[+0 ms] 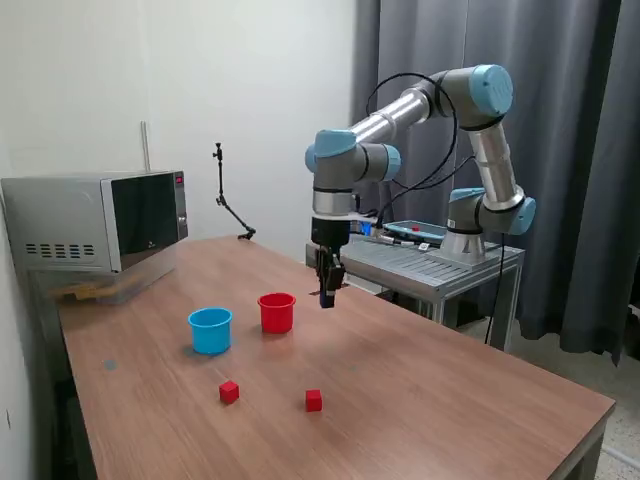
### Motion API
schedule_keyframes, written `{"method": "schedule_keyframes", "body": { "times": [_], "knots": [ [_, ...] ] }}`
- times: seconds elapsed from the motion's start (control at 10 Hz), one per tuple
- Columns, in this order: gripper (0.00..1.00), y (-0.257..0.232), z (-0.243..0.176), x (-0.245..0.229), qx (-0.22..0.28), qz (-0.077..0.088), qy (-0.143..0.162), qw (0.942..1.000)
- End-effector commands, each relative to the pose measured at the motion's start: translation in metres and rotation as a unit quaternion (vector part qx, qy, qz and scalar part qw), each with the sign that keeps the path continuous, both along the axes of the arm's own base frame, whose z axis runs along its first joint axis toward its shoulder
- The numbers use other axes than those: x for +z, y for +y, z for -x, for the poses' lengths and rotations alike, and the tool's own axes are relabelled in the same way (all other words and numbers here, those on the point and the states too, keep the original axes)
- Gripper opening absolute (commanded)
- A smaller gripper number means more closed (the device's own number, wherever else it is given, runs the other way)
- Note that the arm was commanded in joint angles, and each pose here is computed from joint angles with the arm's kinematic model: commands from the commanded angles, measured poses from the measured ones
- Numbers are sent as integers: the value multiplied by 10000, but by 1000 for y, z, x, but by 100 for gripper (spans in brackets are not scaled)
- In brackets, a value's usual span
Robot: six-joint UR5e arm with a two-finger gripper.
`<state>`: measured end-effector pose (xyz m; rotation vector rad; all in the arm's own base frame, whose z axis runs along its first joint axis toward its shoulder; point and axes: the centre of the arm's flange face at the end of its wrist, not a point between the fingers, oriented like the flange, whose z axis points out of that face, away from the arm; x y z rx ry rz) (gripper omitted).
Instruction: Place red objects in the red bin, and blue objects in the blue bin.
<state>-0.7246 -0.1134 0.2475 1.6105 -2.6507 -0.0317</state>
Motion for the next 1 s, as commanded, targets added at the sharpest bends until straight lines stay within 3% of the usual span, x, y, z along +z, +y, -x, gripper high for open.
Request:
{"method": "schedule_keyframes", "body": {
  "times": [0.0, 0.4, 0.5, 0.9],
  "knots": [
    [0, 20, 13, 19, -136, -11, 98, 9999],
    [0, 63, 35, 46, -331, -76, 264, 9991],
    [0, 74, 41, 47, -393, -192, 262, 9987],
    [0, 118, 71, 53, -640, -319, 298, 9970]
  ]
}}
